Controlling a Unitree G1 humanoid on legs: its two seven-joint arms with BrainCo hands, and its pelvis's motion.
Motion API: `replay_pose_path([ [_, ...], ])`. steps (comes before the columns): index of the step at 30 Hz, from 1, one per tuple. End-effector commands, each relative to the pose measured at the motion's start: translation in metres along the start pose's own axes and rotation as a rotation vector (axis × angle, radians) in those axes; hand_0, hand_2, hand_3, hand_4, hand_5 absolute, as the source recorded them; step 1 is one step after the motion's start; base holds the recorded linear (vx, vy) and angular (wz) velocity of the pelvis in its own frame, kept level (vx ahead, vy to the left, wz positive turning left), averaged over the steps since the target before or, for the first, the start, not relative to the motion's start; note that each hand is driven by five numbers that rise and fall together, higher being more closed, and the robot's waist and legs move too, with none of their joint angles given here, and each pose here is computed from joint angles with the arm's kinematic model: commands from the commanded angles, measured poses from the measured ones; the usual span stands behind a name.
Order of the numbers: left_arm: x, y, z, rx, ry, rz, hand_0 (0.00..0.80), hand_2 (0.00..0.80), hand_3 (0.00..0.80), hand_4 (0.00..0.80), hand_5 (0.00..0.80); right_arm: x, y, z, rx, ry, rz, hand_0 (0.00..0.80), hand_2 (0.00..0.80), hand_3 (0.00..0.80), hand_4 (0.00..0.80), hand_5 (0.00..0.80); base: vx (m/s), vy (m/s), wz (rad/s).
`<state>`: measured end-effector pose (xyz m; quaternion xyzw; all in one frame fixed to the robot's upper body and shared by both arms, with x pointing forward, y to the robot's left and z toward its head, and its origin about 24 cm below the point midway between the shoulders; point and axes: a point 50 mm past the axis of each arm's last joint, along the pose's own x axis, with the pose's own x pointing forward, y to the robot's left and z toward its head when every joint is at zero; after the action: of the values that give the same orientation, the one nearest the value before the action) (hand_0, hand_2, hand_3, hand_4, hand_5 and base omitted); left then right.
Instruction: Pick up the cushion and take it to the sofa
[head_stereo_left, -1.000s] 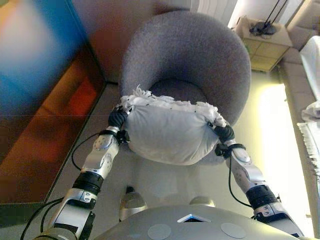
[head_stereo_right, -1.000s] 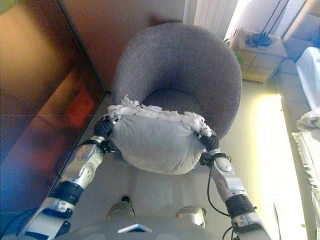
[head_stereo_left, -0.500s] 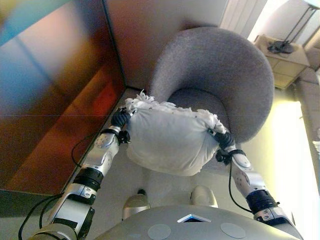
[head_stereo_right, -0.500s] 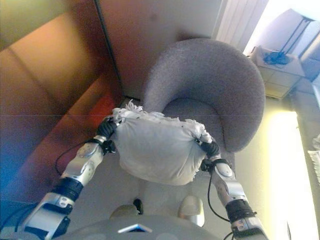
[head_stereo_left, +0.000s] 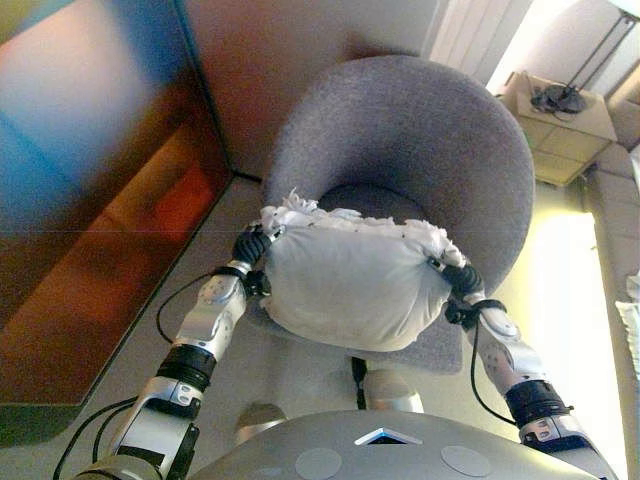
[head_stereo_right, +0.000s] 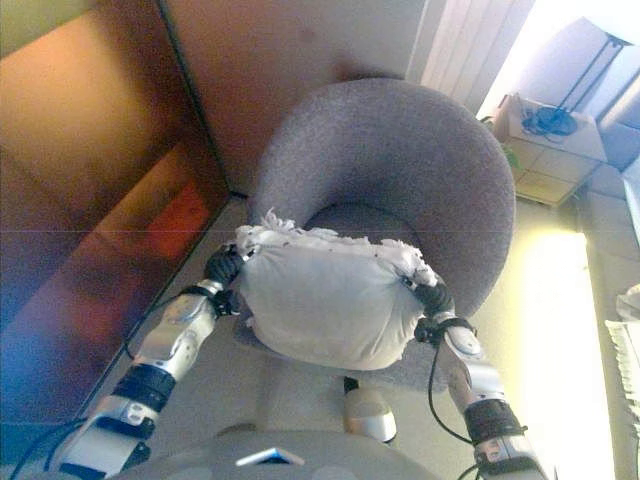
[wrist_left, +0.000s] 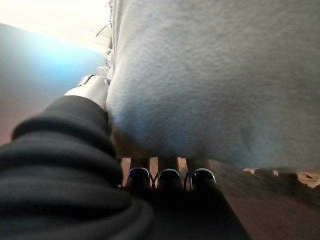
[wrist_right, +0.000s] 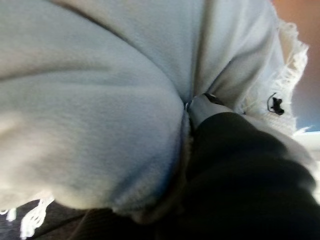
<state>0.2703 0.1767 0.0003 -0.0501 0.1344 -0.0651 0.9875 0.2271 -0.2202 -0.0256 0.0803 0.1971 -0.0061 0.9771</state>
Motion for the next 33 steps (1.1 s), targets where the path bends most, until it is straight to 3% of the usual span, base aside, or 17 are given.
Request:
replay_pose_path([
  [1,-0.002,0.008,0.036,-0.013,-0.170,-0.015,0.800,0.800,0.800,0.800,0.800,0.010,0.010,0.065,0.048,-0.275,0.073,0.800,0.800,0.800,0.800,0.800,0.151,-0.143,0.00],
  [9,0.006,-0.009,0.037,-0.032,-0.165,-0.044,0.800,0.800,0.800,0.800,0.800,0.013,0.005,0.075,0.033,-0.300,0.052,0.800,0.800,0.800,0.800,0.800,0.133,-0.065,0.12],
  [18,0.029,-0.044,0.048,-0.008,-0.130,-0.090,0.800,0.800,0.800,0.800,0.800,0.027,0.006,0.091,0.208,-0.315,-0.005,0.800,0.800,0.800,0.800,0.800,0.086,0.050,0.29],
  [26,0.043,-0.054,0.082,0.027,-0.222,-0.076,0.800,0.800,0.800,0.800,0.800,0.046,0.023,0.127,0.265,-0.403,-0.018,0.800,0.800,0.800,0.800,0.800,-0.181,0.009,-0.04],
  [33,0.051,-0.071,0.107,0.083,-0.269,-0.092,0.800,0.800,0.800,0.800,0.800,0.056,0.004,0.155,0.272,-0.443,-0.122,0.800,0.800,0.800,0.800,0.800,-0.111,-0.026,0.10],
])
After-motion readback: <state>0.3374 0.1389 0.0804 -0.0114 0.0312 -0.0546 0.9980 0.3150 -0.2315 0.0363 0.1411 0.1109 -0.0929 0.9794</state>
